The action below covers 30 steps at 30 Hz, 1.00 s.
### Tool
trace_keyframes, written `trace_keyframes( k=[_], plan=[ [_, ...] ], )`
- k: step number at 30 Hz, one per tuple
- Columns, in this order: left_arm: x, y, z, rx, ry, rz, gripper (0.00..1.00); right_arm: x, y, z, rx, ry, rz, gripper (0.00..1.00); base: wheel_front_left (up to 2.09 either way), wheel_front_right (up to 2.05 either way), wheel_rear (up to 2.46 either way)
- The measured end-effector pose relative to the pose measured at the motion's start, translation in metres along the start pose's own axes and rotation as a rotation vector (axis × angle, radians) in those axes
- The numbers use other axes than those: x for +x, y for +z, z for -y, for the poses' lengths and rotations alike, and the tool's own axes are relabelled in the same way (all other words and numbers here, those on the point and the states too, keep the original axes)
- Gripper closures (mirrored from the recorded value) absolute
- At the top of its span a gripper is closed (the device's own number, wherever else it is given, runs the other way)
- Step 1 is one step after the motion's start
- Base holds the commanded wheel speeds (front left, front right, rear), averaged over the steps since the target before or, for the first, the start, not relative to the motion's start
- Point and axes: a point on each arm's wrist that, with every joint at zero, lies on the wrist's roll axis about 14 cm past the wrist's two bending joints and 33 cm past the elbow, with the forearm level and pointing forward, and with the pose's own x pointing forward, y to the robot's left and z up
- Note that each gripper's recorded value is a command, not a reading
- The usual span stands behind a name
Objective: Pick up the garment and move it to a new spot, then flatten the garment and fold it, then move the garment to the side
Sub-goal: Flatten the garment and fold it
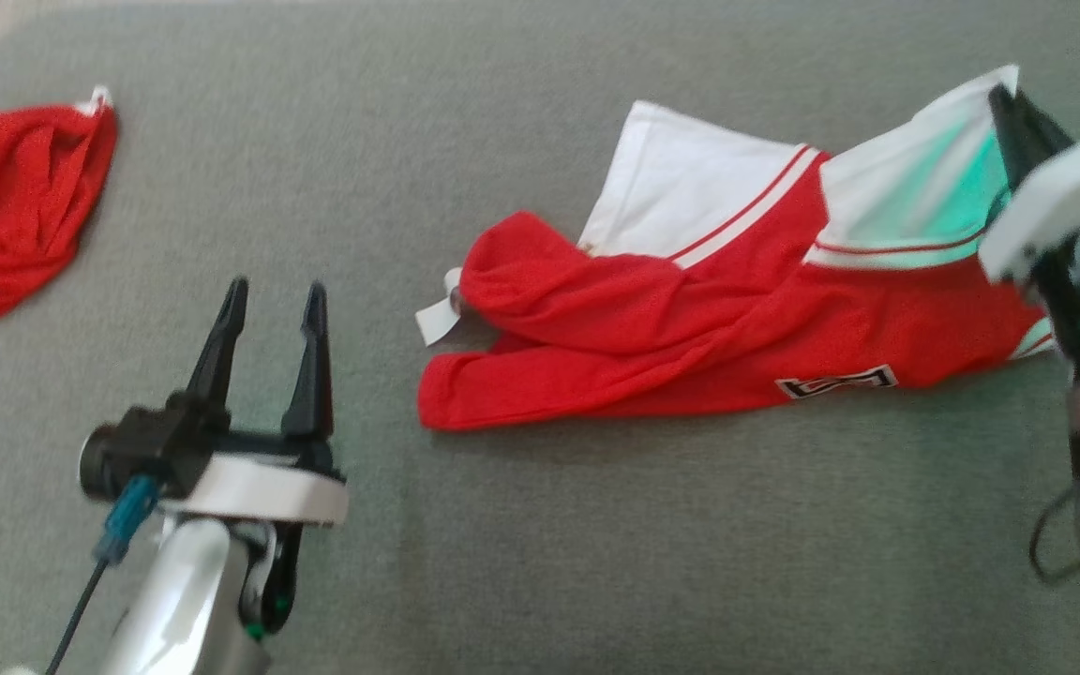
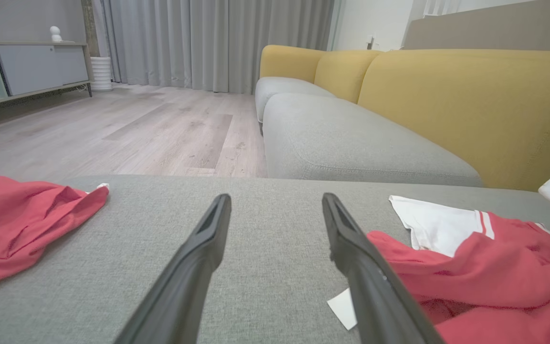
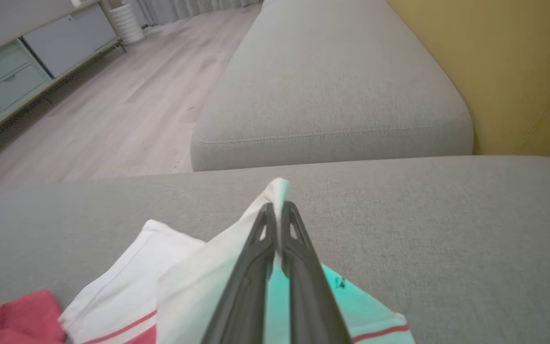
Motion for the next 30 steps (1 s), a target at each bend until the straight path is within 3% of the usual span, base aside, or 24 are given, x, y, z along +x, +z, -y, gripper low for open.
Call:
trace_keyframes(
  k=[4,11,12,13,17,20,26,30],
  plan=[
    [-0.01,-0.002,0.004,0.003,-0.006,-0.008,0.0,-0.056,-0.008,-0.001,0.0,0.006,-0.002,1.0,0.0,0.0,0.0],
    [-0.016,0.003,0.012,-0.004,-0.023,0.006,0.0,-0.156,-0.074,0.013,0.05,-0.101,-0.203,1.0,0.0,0.0,0.0],
    [-0.016,0.003,0.014,-0.003,-0.026,0.007,0.0,-0.167,-0.084,0.013,0.071,-0.116,-0.234,0.61,0.0,0.0,0.0],
    [-0.016,0.004,0.016,-0.004,-0.03,0.01,0.0,-0.177,-0.094,0.014,0.088,-0.135,-0.266,0.0,0.0,0.0,0.0],
    [-0.016,0.008,0.019,-0.004,-0.035,0.022,0.0,-0.198,-0.111,0.024,0.102,-0.202,-0.336,0.0,0.0,0.0,0.0],
    [-0.017,0.011,0.019,-0.004,-0.034,0.023,0.0,-0.198,-0.096,0.026,0.068,-0.217,-0.297,0.0,0.0,0.0,0.0],
    [-0.019,0.008,0.015,-0.005,-0.023,0.017,0.0,-0.141,-0.025,-0.025,-0.065,-0.013,-0.093,0.0,0.0,0.0,0.0],
    [-0.02,0.001,0.01,-0.006,-0.011,-0.01,0.0,-0.093,-0.033,-0.066,-0.189,0.15,-0.172,0.0,0.0,0.0,0.0]
  ],
)
